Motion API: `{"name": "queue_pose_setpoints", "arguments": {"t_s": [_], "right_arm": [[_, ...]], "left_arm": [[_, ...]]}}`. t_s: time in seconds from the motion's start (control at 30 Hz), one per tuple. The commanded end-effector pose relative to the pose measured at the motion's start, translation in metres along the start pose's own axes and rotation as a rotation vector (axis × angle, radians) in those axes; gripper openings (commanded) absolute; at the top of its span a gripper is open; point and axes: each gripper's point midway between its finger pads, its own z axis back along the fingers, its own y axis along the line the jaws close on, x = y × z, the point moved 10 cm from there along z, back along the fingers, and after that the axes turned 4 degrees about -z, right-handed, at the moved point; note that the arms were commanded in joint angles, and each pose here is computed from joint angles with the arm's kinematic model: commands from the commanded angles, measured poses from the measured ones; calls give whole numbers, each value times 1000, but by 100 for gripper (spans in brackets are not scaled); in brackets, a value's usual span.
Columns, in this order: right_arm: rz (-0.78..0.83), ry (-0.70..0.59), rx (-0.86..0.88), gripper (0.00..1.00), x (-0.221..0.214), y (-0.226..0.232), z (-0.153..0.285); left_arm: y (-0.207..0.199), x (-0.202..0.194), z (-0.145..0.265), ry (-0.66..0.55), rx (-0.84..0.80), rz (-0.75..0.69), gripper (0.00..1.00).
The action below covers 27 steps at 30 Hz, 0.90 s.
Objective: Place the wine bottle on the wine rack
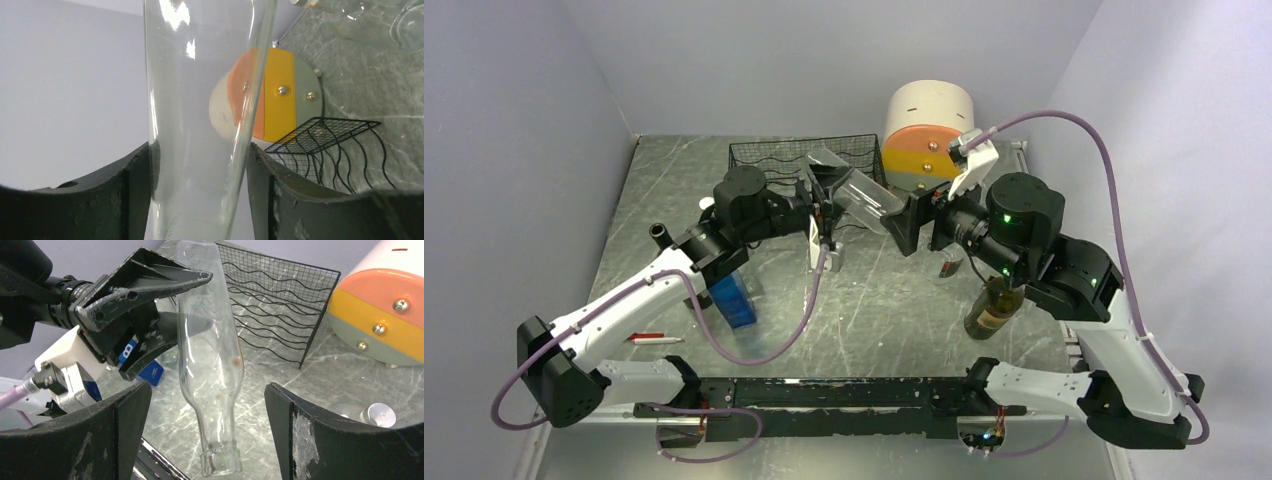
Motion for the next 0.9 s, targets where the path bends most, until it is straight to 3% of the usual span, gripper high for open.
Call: {"name": "queue_pose_setpoints", "arguments": {"t_s": [0.0, 0.3, 0.63, 0.77, 0.87], "right_arm": [[5, 18, -1, 88, -4, 0, -5], [-38, 113, 17, 85, -29, 8, -39], [-84, 160, -11, 66, -43, 9, -54], [-96, 155, -22, 48, -43, 10, -57], [-101, 146, -49, 21, -42, 8, -59]], "left_arm": [[37, 21, 3, -95, 79, -220, 7], [42, 32, 8, -136, 118, -241, 7], [39, 31, 10, -116, 112, -232, 7], [38, 30, 11, -105, 108, -236, 7], [37, 29, 12, -91, 113, -229, 7]]}}
